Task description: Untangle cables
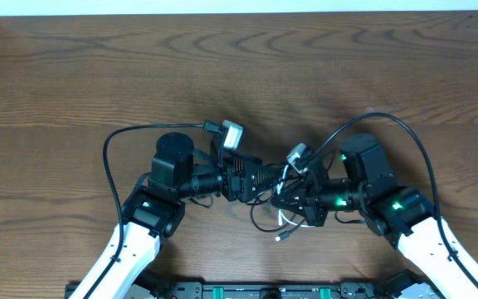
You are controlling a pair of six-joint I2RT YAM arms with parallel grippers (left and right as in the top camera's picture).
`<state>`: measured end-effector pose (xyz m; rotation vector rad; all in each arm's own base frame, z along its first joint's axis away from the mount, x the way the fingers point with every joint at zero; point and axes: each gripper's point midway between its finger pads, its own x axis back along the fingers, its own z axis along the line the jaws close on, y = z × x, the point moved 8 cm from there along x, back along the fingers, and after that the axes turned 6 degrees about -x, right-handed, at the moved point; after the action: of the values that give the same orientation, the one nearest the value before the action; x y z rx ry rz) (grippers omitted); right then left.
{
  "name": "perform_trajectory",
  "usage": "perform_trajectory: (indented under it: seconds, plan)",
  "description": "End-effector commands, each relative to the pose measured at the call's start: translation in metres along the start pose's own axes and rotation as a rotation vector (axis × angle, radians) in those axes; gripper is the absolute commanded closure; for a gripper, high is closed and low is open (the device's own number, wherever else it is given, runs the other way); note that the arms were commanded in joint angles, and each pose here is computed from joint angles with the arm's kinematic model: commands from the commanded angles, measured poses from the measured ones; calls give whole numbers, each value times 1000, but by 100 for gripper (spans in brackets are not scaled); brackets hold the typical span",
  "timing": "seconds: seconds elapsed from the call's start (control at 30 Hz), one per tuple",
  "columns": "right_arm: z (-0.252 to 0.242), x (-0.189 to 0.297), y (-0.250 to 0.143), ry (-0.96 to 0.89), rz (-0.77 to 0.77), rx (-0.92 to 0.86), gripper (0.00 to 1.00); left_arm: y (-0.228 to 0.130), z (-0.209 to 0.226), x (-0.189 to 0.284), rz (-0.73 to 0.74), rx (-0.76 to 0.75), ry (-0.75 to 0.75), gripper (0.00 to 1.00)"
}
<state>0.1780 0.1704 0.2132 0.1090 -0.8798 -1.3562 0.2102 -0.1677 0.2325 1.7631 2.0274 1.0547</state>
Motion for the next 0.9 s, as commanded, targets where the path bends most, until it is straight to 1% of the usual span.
perform_trajectory:
  seconds: [0.0, 0.03, 0.1, 0.17, 0.23, 0.3, 0.37, 0.5, 0.57, 0.67, 0.73, 0.8, 0.87]
  plan:
    - [-16, 12, -1, -103, -26, -160, 99, 0, 3, 4, 5, -179, -18, 17]
    - [-23, 15, -4, -149, -24, -213, 99, 3, 6, 8, -11, -184, -6, 17]
    - [-30, 21, -9, -182, -15, -274, 99, 10, 11, 15, -46, -183, 21, 17]
    - [-33, 25, -12, -195, -11, -308, 99, 13, 13, 21, -63, -186, 26, 17]
    - [-34, 25, -14, -195, -3, -308, 99, 13, 7, 23, -61, -210, -7, 17]
    - [-30, 25, -15, -156, 9, -292, 99, 10, 0, 22, -41, -274, -54, 17]
    - [-24, 24, -16, -97, 24, -285, 99, 6, -3, 18, -23, -317, -69, 17]
    - [-21, 24, -21, -65, 50, -314, 99, -2, -10, 9, 14, -357, -93, 17]
    - [-21, 24, -23, -66, 58, -324, 99, -5, -9, 4, 25, -352, -60, 16]
    - [-21, 24, -23, -62, 59, -326, 99, -11, -5, -6, 41, -341, 30, 10]
    - [-20, 24, -23, -55, 60, -327, 99, -15, -4, -13, 52, -345, 73, 3]
    - [-20, 24, -23, -54, 61, -328, 99, -19, -4, -19, 63, -353, 108, 0]
    - [-18, 24, -23, -35, 62, -328, 99, -22, -1, -25, 70, -359, 154, 0]
